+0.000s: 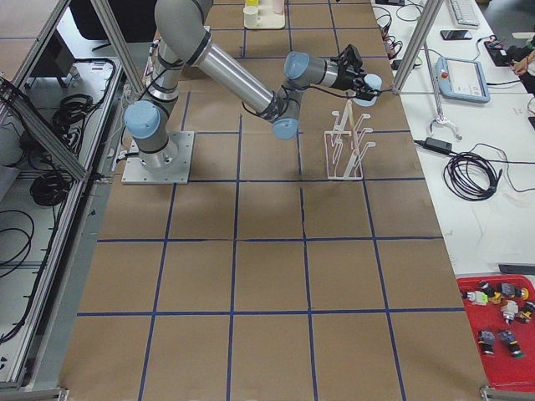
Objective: Transfer IKEA cup to right arm and place on rack
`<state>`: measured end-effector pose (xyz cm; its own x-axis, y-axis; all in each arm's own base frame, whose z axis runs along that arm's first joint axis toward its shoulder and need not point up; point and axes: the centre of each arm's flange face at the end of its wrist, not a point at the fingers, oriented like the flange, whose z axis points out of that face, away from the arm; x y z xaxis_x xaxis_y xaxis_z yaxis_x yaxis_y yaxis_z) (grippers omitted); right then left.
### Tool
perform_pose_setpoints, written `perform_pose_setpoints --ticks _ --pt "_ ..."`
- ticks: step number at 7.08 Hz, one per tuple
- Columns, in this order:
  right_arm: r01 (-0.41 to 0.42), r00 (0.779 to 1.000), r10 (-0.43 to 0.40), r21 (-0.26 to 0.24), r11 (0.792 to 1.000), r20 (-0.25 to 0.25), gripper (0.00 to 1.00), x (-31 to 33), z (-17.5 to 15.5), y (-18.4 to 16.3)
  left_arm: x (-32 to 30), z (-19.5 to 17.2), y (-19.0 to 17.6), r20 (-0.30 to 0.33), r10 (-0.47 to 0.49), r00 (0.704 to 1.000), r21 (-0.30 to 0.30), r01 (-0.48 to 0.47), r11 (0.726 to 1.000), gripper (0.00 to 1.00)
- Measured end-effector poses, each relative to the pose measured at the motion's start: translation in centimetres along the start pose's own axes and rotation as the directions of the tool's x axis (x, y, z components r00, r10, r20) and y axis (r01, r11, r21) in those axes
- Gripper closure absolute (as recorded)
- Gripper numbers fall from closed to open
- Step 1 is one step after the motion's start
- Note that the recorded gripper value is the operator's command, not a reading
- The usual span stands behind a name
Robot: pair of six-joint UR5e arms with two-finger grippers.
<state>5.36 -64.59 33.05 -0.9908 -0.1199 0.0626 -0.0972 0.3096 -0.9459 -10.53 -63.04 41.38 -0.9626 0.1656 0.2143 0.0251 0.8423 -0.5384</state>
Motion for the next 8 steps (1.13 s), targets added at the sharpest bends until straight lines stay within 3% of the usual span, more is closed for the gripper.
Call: perform_pose_setpoints --ticks 1,3,5,7,8 --pt "0.019 1.000 -0.019 0.015 1.000 -0.004 0.80 0.3 1.4 0.7 1.1 -1.0 0.0 0.052 -0.063 0.997 -0.152 0.070 0.986 0.01" --pt "0.020 1.000 -0.020 0.009 1.000 0.001 0.80 0.4 3.1 2.3 1.4 -3.5 1.2 0.201 -0.087 0.976 -0.384 0.160 0.909 0.01" --pt "0.015 1.000 -0.015 -0.011 1.000 0.009 0.80 0.4 4.1 3.8 2.5 -6.5 2.8 0.248 -0.069 0.966 -0.468 0.182 0.865 0.01" --pt "0.011 1.000 -0.011 -0.025 1.000 0.014 0.79 0.2 4.6 4.7 4.0 -8.1 3.7 0.244 -0.051 0.968 -0.479 0.166 0.862 0.01" --pt "0.010 1.000 -0.010 -0.030 1.000 0.016 0.72 0.1 4.6 5.0 4.7 -8.6 4.2 0.240 -0.042 0.970 -0.480 0.156 0.863 0.01"
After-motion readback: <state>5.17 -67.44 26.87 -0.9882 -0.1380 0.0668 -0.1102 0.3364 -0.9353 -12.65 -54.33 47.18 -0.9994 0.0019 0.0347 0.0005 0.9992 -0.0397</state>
